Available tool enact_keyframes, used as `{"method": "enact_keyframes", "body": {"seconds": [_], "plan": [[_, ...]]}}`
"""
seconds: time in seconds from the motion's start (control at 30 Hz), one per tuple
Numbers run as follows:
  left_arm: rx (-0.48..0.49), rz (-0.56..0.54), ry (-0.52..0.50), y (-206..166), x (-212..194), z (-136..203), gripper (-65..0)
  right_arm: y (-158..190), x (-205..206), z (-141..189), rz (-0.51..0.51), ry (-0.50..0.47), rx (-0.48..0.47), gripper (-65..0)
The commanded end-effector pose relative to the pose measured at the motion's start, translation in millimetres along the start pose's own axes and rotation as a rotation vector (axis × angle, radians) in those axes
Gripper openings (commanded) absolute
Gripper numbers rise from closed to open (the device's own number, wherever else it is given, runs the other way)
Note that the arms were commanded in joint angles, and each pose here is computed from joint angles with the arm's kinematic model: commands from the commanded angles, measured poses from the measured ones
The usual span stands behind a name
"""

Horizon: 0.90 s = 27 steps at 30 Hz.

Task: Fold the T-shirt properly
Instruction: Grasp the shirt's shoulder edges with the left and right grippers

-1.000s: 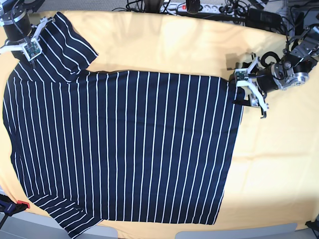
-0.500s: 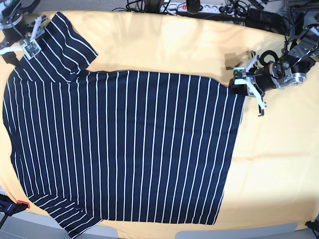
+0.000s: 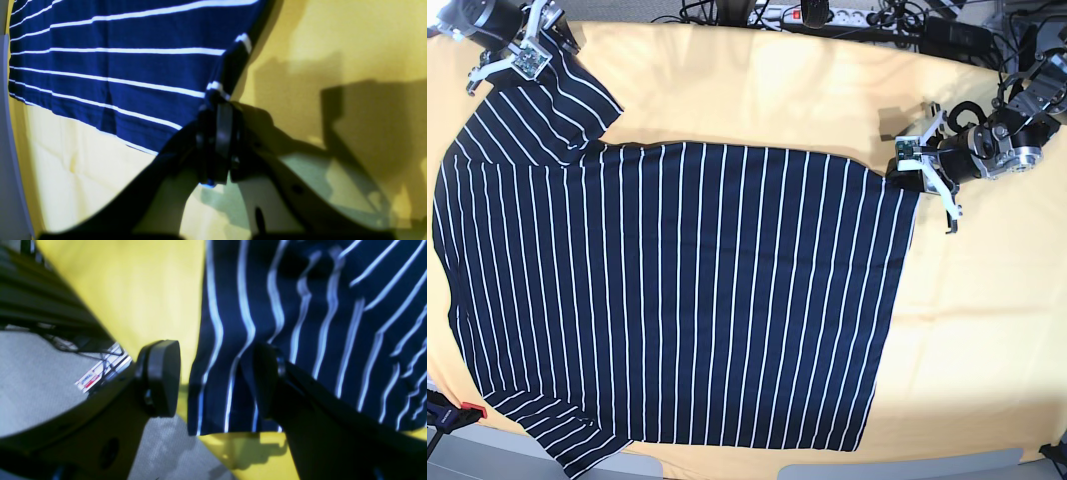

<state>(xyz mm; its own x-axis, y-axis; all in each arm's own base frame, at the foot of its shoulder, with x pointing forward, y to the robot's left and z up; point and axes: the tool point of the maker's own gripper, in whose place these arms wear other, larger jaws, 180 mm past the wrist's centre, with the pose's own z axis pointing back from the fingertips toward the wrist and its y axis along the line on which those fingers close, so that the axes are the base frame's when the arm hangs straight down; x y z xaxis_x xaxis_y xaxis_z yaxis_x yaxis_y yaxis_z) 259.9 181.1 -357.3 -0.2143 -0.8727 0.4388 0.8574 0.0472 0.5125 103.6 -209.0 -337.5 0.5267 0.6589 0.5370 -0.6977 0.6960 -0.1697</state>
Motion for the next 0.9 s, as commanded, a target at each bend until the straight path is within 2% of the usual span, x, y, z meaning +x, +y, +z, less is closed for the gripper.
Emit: {"method": "enact_keyframes", "body": {"seconds": [0.0,0.03,0.2,0.37,0.63,0.7,0.77,0.87], "plan": [[0.014,-0.019,0.02,8,-5,6,-65.0,-6,5,2,0.013,-0.012,-0.031,-28.6],[0.014,-0.019,0.019,8,-5,6,-65.0,-8,2,0,0.013,-0.002,-0.051,-28.6],[0.014,-0.02,0.02,8,-5,6,-65.0,4,-5,-7,-0.015,0.005,-0.016,-28.6],[0.014,-0.019,0.02,8,-5,6,-65.0,2,-21,-23,-0.063,0.035,-0.02,-28.6],[0.014,-0.019,0.02,8,-5,6,-65.0,-40,-36,-24,0.03,0.117,-0.221,-29.6],[0.014,-0.02,0.02,8,-5,6,-65.0,-43,-38,-23,0.035,0.133,-0.237,-34.3],[0.01,-0.023,0.024,8,-6,7,-65.0,-43,-40,-22,0.045,0.145,-0.239,-42.4],[0.006,-0.031,0.038,9,-11,11,-65.0,-43,-40,-19,0.05,0.181,-0.244,-64.7]]}}
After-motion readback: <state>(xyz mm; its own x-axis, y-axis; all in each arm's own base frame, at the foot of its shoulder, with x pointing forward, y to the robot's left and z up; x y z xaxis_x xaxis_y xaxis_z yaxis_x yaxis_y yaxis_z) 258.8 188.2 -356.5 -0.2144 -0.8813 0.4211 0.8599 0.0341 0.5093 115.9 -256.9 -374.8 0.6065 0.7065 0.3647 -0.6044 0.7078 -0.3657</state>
